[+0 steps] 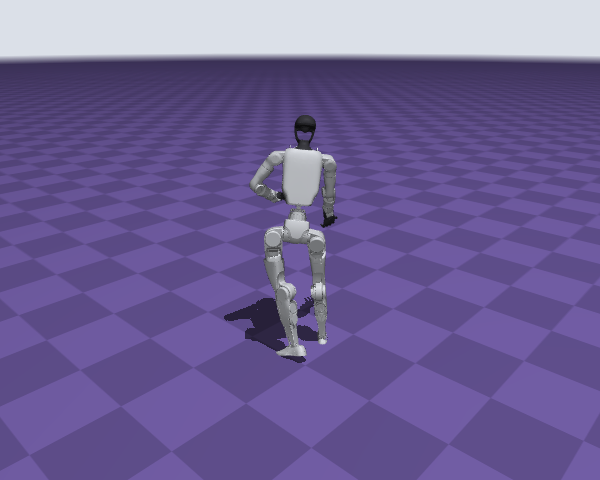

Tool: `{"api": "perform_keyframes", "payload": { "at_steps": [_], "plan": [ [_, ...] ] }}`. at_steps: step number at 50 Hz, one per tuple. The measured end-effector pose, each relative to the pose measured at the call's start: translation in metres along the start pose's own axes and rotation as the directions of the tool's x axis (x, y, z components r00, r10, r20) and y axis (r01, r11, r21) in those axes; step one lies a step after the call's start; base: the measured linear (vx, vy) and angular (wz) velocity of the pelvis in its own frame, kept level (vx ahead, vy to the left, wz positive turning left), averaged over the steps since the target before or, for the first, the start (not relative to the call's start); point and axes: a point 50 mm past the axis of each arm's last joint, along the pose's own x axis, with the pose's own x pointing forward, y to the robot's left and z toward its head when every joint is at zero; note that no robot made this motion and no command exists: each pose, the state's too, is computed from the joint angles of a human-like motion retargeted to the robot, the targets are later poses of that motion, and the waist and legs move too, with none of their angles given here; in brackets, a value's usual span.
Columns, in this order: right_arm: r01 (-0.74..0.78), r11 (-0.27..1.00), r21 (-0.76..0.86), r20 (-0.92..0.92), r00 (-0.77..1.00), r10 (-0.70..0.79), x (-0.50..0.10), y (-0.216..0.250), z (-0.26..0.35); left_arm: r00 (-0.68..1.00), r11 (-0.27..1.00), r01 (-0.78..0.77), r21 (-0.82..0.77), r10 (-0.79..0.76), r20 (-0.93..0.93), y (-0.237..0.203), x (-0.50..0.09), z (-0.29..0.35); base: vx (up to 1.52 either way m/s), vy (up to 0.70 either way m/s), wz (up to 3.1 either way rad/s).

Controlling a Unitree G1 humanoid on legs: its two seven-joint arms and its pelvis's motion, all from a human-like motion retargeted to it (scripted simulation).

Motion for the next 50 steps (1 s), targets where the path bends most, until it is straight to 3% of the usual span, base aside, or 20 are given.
{"api": "perform_keyframes", "payload": {
  "at_steps": [22,34,50],
  "plan": [
    [-0.097,0.993,0.068,0.325,0.943,0.070,0.005,0.070,0.123,0.957,0.967,-0.216,-0.136,0.182,-0.226,-0.006,-0.010,-0.012,-0.07,-0.06,0.20],
    [-0.146,0.988,0.040,0.371,0.921,0.121,0.001,0.096,0.135,0.942,0.941,-0.288,-0.175,0.247,-0.226,0.001,-0.002,-0.010,-0.01,-0.01,0.04],
    [-0.115,0.991,0.075,0.357,0.931,0.081,0.003,0.087,0.133,0.939,0.930,-0.310,-0.196,0.268,-0.216,0.005,0.005,-0.007,0.00,0.00,0.00]
  ]
}}
